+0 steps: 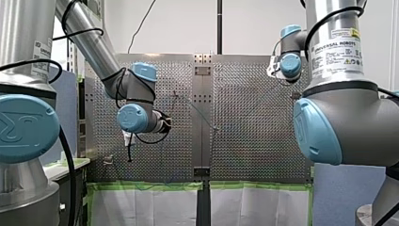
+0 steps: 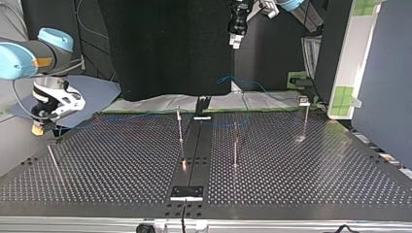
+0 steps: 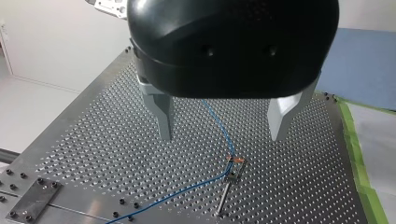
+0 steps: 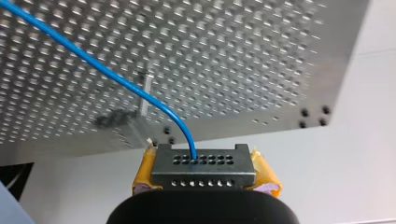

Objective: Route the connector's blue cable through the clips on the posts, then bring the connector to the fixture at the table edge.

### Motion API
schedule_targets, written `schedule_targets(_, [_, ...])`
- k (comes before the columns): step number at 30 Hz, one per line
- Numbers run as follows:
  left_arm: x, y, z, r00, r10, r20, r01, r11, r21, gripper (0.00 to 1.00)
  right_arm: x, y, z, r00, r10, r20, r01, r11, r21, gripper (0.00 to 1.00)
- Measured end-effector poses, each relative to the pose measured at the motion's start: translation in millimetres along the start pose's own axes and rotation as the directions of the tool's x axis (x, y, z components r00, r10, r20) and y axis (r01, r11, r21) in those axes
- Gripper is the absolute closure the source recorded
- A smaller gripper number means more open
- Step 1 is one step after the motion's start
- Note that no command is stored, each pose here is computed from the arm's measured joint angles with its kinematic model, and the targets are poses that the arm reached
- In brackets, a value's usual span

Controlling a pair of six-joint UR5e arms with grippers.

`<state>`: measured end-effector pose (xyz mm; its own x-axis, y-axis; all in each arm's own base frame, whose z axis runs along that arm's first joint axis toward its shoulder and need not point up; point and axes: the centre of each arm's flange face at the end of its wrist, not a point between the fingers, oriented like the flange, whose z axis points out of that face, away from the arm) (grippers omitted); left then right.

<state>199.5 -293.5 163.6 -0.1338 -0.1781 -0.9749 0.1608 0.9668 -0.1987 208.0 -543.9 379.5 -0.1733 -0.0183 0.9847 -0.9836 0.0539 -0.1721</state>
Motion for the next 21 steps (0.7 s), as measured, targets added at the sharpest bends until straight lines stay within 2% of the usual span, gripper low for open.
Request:
schedule_targets(6, [0,0.0,0,1.0,0.002,0.0,-0.002,1.0,0.0,0.0,15,9.7,-4.4,0.999,0.006,-0.044,-0.006,0.9999,-0.013,0.82])
schedule_targets(12, [0,0.2,0,1.0,0.007,0.002,-0.007,1.0,-0.002,0.0,-5,22.3,1.2,0.9991,-0.003,-0.043,0.001,0.9996,-0.03,0.82])
schedule_targets(17, [-1,1.1,1,0.9997,0.023,0.005,-0.023,0.9997,-0.008,0.0,-28,30.2,11.5,0.9991,-0.041,-0.012,0.04,0.9983,-0.041,0.82])
schedule_targets(21, [-1,1.7,2,0.9994,0.034,0.007,-0.034,0.9993,-0.012,0.0,-48,33.2,19.4,0.9967,-0.079,0.019,0.079,0.9964,-0.029,0.82])
